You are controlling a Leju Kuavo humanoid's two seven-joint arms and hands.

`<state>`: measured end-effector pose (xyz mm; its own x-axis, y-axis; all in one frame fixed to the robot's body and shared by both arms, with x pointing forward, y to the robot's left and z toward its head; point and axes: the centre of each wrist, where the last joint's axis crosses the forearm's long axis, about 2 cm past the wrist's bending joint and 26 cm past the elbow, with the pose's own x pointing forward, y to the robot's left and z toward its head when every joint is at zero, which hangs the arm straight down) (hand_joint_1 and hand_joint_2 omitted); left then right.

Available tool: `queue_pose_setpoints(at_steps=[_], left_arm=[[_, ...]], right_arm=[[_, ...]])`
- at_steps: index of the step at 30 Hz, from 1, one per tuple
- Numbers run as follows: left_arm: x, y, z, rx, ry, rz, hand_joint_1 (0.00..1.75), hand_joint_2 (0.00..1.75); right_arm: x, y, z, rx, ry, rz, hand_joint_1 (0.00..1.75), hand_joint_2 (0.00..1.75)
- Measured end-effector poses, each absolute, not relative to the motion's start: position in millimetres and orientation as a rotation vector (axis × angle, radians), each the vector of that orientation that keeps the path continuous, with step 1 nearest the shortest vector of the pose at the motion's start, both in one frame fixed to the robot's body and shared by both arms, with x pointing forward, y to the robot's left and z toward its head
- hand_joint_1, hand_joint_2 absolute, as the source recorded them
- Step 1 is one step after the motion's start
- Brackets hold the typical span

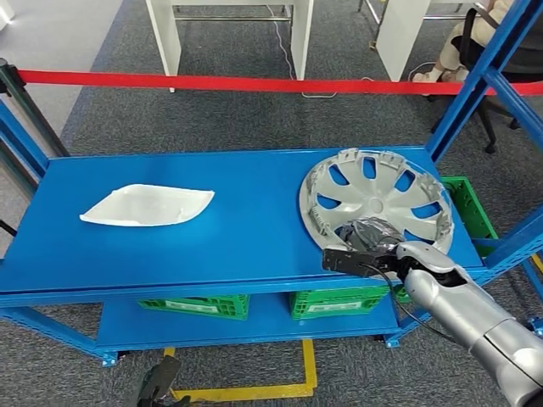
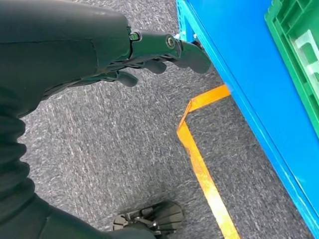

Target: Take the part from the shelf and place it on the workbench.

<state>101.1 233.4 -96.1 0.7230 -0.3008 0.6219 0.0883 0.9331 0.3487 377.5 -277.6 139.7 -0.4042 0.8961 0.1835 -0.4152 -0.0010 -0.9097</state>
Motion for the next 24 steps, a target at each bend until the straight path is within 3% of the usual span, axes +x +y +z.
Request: queue_pose_setpoints(at_steps=[9,24], left_arm=[[100.0,232.6,-96.1,0.331,-0.718,-0.202,0.0,1.75],[103.2,232.3,-95.3,0.335,-0.708,-0.219,0.0,1.75]], right_arm=[[380.2,-260.3,169.3,-0.766,-1.566,1.454,1.75,1.75],[385.7,-247.0,198.8,-0.754,-1.789,1.367,1.75,1.75]])
